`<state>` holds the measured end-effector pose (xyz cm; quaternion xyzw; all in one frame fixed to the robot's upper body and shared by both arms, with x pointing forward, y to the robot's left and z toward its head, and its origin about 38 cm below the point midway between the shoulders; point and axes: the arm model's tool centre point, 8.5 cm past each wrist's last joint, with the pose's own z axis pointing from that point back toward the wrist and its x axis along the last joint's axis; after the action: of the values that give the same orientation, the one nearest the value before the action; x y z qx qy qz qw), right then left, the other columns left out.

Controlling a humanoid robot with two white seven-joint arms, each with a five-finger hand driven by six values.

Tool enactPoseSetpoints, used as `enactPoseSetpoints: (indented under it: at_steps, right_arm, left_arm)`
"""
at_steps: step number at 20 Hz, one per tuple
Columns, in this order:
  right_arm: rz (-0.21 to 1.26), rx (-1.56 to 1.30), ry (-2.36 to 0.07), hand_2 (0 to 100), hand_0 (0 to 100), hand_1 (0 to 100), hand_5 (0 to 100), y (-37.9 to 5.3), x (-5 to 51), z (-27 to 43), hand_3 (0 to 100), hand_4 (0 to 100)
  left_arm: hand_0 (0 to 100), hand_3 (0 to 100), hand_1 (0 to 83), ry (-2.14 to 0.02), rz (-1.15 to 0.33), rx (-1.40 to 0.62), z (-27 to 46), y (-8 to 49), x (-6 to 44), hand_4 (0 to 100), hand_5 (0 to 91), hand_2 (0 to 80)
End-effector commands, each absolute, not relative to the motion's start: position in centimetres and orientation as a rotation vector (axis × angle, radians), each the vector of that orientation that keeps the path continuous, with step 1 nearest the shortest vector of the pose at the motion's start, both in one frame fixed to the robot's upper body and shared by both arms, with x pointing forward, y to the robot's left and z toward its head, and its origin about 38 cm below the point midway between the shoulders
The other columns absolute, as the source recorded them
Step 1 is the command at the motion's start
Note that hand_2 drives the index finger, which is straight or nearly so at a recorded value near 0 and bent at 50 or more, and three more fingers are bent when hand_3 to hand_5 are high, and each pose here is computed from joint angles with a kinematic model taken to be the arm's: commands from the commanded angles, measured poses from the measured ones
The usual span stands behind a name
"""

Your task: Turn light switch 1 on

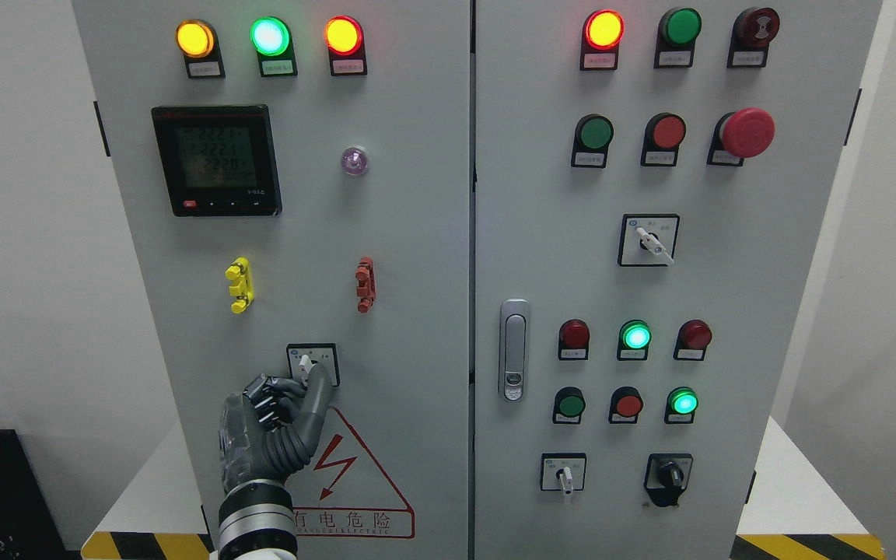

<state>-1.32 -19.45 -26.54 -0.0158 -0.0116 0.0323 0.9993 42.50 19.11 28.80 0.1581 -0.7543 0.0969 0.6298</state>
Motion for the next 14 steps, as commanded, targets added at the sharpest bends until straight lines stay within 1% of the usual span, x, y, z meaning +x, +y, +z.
enactPoseSetpoints:
  at_steps: [1, 14]
  right_arm:
    - [0.04, -0.031, -0.021, 0, 0, 0, 0, -19.44, -1.34, -26.54, 0, 0]
    - [0.04, -0.031, -0.021, 0, 0, 0, 0, -19.44, -1.34, -26.54, 0, 0]
  left_arm:
    - [61, 98, 61.1, -1.729, 0.22, 0.361, 28.83, 19.05, 42.48, 96, 84.9, 66.7]
    - [67, 98, 59.2, -1.729, 0.219, 0.358, 28.82, 19.03, 42.49, 96, 85.1, 65.3]
